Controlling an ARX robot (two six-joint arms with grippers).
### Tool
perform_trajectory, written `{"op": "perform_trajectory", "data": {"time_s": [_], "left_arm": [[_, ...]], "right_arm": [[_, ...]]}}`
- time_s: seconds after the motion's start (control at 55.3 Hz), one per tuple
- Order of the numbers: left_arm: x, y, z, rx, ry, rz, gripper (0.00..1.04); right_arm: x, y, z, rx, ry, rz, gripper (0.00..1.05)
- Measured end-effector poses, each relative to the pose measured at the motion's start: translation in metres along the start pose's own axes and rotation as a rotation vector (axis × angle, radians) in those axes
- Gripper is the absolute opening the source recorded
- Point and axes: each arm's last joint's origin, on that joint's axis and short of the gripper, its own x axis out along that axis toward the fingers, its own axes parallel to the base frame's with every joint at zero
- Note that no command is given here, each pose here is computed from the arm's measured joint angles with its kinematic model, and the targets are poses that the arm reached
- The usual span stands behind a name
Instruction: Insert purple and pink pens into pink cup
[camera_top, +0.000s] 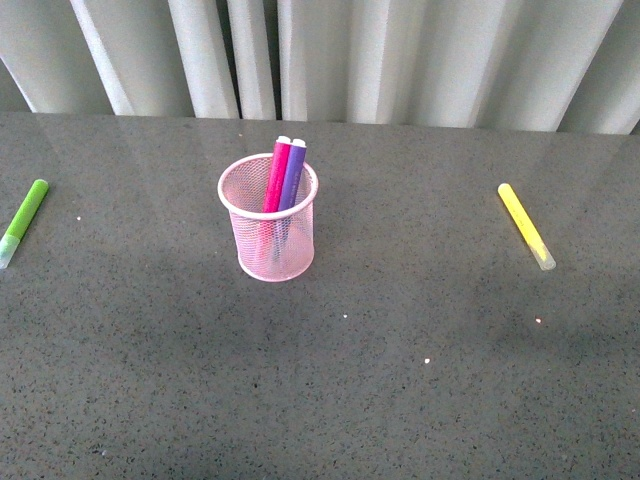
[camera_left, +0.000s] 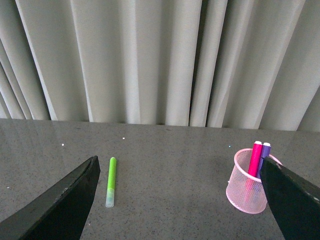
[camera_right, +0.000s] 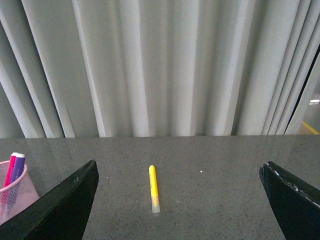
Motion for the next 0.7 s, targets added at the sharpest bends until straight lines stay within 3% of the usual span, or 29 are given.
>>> {"op": "perform_trajectory", "data": {"time_s": [0.705], "left_arm": [[0.0000,0.0000,0.0000,0.000,0.000,0.000,0.98]], "right_arm": [[0.0000,0.0000,0.0000,0.000,0.000,0.000,0.98]]}}
